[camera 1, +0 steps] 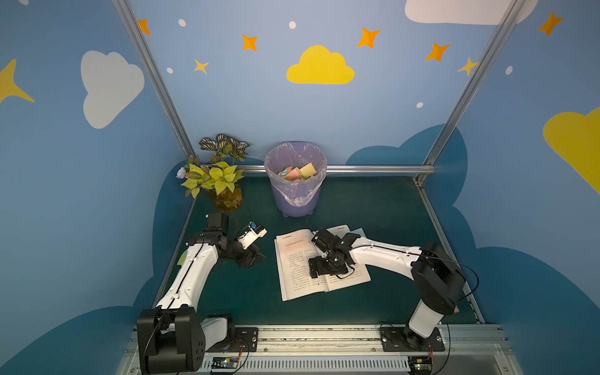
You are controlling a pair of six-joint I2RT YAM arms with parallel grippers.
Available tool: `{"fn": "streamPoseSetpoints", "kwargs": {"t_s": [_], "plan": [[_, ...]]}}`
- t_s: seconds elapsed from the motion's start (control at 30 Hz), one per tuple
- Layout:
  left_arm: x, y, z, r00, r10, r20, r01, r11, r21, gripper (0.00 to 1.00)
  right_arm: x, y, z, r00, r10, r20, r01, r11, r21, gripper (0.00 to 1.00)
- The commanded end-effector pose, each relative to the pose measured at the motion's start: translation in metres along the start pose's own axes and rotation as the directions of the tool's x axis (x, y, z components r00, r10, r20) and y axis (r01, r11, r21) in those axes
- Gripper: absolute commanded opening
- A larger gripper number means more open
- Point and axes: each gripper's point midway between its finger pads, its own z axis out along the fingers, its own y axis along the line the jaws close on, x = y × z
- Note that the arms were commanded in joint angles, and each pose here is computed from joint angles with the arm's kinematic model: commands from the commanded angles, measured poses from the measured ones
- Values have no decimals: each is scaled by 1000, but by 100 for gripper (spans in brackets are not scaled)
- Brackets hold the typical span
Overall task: Peel off the used sticky note
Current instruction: Adjust the book at the center of the board.
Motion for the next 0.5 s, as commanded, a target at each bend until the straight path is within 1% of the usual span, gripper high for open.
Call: {"fn": "streamPoseSetpoints", "kwargs": {"t_s": [0.0,0.1,0.23,0.37,0.47], "plan": [[3,-4,0,1000,-19,-15,19,1000,3,54,-15,47,-6,997,-25,69,39,978,-206,97],[4,-4,-2,1000,-9,-13,8,1000,-10,54,-11,60,2,998,-13,60,27,969,-247,97],[4,-5,-5,1000,10,-16,-11,1000,-27,54,-11,87,7,997,2,76,20,954,-299,97],[3,-5,-8,1000,20,-17,-21,999,-37,54,-11,120,8,995,-4,104,38,944,-328,97],[4,-7,-9,1000,24,-17,-25,999,-37,54,-6,144,12,995,-26,99,59,937,-345,97]]}}
